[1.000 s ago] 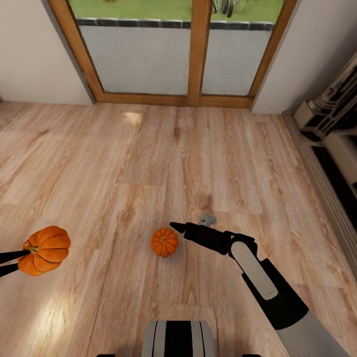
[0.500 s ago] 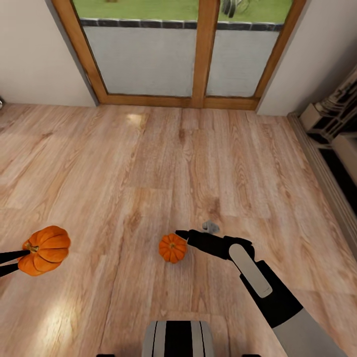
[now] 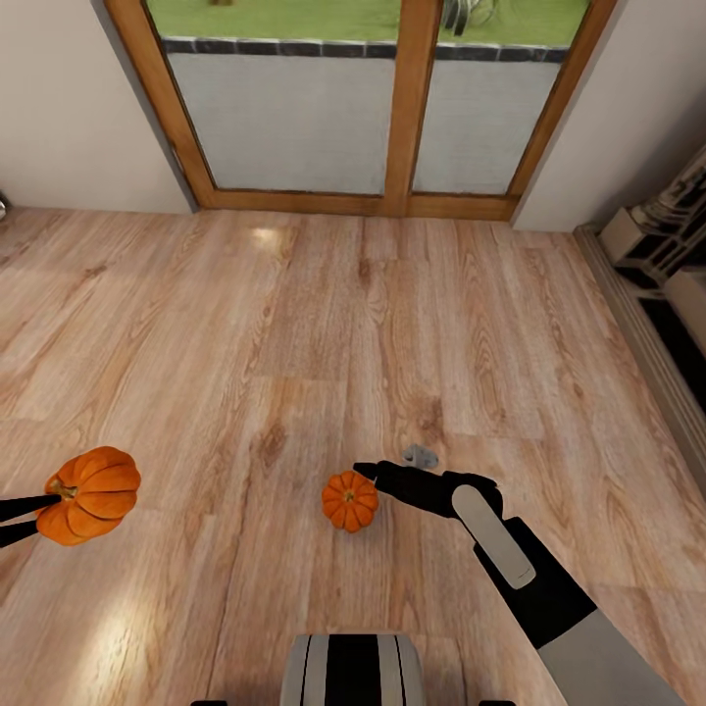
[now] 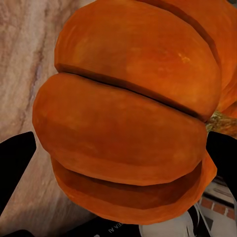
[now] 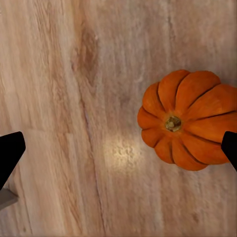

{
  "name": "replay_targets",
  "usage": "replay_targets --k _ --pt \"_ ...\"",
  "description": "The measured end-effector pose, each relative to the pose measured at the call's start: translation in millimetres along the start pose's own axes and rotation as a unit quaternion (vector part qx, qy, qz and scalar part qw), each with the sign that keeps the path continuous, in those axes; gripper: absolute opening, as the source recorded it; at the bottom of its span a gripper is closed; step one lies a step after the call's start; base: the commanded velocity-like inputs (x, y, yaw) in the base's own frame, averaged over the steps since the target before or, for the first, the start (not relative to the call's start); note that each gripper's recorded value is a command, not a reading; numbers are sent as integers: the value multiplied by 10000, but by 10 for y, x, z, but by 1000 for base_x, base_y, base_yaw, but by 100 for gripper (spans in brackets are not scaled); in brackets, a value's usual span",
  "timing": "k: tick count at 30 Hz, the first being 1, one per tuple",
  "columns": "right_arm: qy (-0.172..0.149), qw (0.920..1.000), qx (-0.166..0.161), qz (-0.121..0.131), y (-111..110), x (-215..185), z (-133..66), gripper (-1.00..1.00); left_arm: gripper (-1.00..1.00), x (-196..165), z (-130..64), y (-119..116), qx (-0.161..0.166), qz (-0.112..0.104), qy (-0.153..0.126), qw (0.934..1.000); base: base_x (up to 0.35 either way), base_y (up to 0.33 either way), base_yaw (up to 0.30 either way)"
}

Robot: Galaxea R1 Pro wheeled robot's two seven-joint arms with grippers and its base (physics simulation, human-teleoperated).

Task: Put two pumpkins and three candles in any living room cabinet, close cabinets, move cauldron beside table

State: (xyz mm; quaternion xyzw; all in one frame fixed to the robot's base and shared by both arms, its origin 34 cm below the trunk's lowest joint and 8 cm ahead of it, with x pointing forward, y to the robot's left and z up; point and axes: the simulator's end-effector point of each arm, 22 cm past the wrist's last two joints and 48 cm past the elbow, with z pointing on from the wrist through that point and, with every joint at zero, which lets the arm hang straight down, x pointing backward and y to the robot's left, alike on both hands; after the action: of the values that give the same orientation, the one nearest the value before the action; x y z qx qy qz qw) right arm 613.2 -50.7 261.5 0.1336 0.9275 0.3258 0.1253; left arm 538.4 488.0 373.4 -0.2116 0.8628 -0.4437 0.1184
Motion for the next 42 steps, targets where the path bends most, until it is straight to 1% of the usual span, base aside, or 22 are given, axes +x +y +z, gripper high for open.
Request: replay_targets --k 2,6,16,19,20,22,24,26,29,31,33,35,38,42 --pt "0 10000 -13 14 2 0 1 100 -100 2 4 0 2 -1 1 10000 2 1 0" --pt "-51 9999 -162 -23 102 -36 -24 100 -100 4 6 3 2 -6 0 10000 0 0 0" --pt "-44 9998 -183 -21 110 -38 -30 100 -100 4 7 1 4 -4 1 10000 0 0 0" --pt "-50 9998 -164 -27 87 -46 -37 100 -100 71 67 30 -24 -17 105 9999 0 0 0" --pt "-50 9999 -162 -26 83 -47 -38 100 -100 101 100 38 -15 -33 139 9999 0 0 0" --pt "-46 9999 -164 -25 82 -44 -39 100 -100 199 226 52 62 -101 217 9997 0 0 0" --pt "-45 9998 -166 -25 85 -43 -38 100 -100 236 278 52 97 -122 244 9996 0 0 0" --pt "-45 9998 -167 -26 84 -44 -39 100 -100 255 308 44 117 -119 268 9995 0 0 0" --pt "-50 9998 -171 -26 86 -47 -41 100 -100 341 455 -7 212 -72 387 9990 0 0 0" --pt "-51 9998 -170 -28 84 -48 -42 100 -100 466 691 -45 279 -35 514 9983 0 0 0" --pt "-51 9998 -168 -30 81 -49 -43 100 -100 571 930 -62 259 30 590 9979 0 0 0" --pt "-50 9998 -176 -30 88 -48 -42 100 -100 635 1084 -57 210 54 605 9979 0 0 0" --pt "-48 9998 -181 -29 92 -46 -41 100 -100 653 1157 -61 200 49 576 9981 0 0 0" --pt "-42 9998 -184 -29 95 -43 -40 100 -100 665 1181 -45 174 35 567 9982 0 0 0"
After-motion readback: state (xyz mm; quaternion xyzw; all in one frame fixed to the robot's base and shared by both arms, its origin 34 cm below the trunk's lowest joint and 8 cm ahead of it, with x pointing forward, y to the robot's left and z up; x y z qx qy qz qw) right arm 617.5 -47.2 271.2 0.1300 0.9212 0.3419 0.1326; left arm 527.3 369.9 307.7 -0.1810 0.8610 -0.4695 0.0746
